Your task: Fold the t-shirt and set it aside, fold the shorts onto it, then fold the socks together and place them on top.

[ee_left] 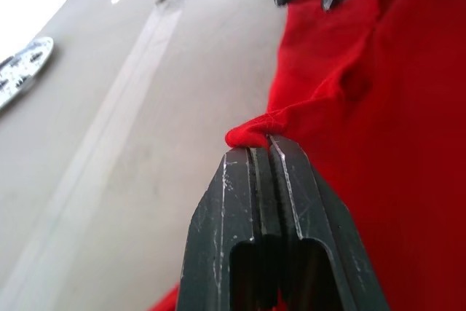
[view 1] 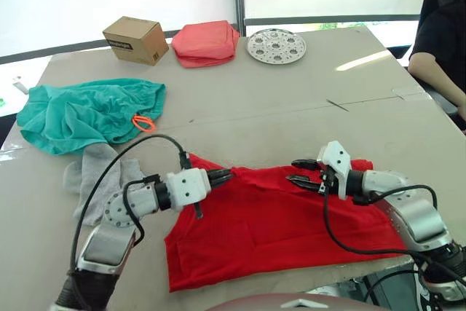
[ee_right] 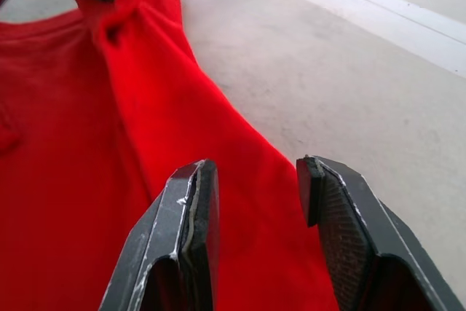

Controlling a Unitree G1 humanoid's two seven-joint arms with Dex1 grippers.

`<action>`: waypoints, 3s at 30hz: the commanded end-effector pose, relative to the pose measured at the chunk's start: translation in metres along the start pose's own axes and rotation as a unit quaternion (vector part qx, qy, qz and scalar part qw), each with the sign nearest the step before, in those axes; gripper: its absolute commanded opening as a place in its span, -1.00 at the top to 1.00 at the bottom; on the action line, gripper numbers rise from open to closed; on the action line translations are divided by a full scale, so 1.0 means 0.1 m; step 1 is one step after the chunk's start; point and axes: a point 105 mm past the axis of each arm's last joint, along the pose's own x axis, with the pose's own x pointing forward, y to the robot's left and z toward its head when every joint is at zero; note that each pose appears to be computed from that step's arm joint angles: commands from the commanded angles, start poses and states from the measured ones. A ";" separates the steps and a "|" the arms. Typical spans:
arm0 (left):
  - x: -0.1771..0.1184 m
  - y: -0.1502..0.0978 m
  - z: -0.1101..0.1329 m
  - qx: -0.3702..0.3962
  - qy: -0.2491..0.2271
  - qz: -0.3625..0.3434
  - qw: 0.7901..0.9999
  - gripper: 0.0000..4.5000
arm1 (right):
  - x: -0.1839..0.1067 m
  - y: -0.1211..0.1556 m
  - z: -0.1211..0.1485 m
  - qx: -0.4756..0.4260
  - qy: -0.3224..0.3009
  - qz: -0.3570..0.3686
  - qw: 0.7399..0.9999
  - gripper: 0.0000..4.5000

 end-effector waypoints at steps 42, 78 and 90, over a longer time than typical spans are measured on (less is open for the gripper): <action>-0.24 -0.33 0.02 -0.049 -0.048 -0.108 0.992 0.96 | 0.58 -0.02 -0.18 -0.026 0.057 0.031 0.998 0.17; -0.36 0.49 -0.12 -0.234 0.091 -0.108 0.962 -0.39 | -1.13 -0.64 -0.15 0.018 0.266 -0.074 0.961 -0.99; -0.24 0.46 -0.40 -0.176 0.178 -0.193 0.949 -0.95 | -1.20 -0.93 -0.44 0.057 0.336 -0.064 0.938 -1.00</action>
